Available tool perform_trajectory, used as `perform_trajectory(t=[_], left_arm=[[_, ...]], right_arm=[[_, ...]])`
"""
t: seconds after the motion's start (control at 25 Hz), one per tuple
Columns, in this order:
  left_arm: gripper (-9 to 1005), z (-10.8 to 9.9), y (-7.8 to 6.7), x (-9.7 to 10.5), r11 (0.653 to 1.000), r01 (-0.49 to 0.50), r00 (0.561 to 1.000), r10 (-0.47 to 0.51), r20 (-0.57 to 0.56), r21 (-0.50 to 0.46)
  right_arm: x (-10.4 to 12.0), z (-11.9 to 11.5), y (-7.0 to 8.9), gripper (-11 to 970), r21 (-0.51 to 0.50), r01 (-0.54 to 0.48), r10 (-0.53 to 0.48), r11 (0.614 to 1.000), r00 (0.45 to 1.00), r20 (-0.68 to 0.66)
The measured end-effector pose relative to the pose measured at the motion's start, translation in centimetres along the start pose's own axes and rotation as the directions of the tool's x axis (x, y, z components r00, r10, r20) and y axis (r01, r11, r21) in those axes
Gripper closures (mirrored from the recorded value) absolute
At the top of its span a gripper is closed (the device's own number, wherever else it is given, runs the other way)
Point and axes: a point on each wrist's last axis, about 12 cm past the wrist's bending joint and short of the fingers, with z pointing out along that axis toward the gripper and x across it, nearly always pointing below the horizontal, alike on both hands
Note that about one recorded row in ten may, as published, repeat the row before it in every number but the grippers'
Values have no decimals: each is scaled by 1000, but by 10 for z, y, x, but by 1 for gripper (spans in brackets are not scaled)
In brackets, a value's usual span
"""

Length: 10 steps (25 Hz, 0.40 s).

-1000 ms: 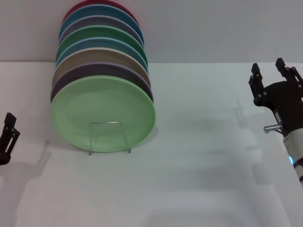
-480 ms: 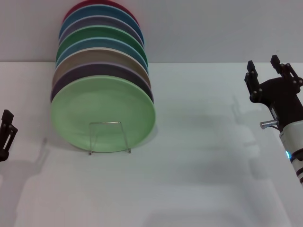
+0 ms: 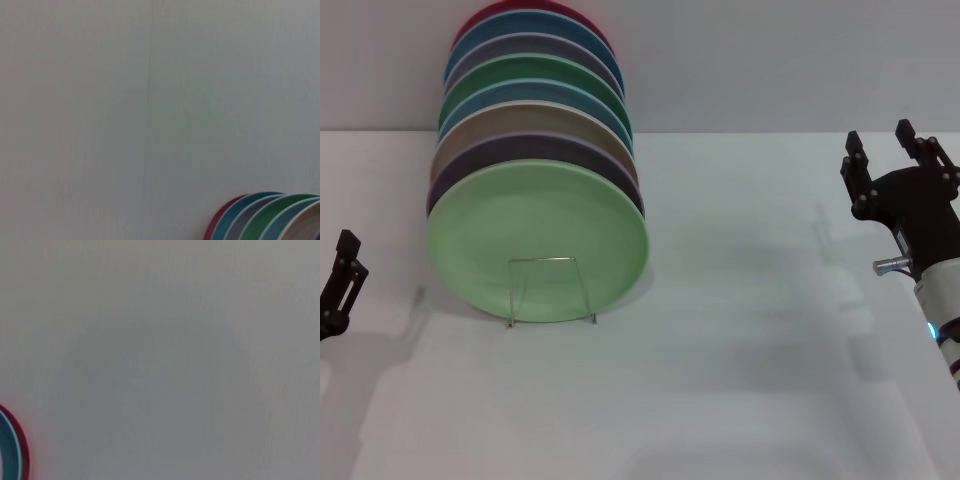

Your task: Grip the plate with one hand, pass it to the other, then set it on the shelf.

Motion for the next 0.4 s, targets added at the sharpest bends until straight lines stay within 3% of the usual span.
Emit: perform_trajectory(t=[0.4], left_arm=[[178, 6, 2, -2, 1000, -1, 1000, 1, 14, -13]], right_arm=[[1, -2, -1, 424, 4, 0, 0, 1000, 1000, -5]])
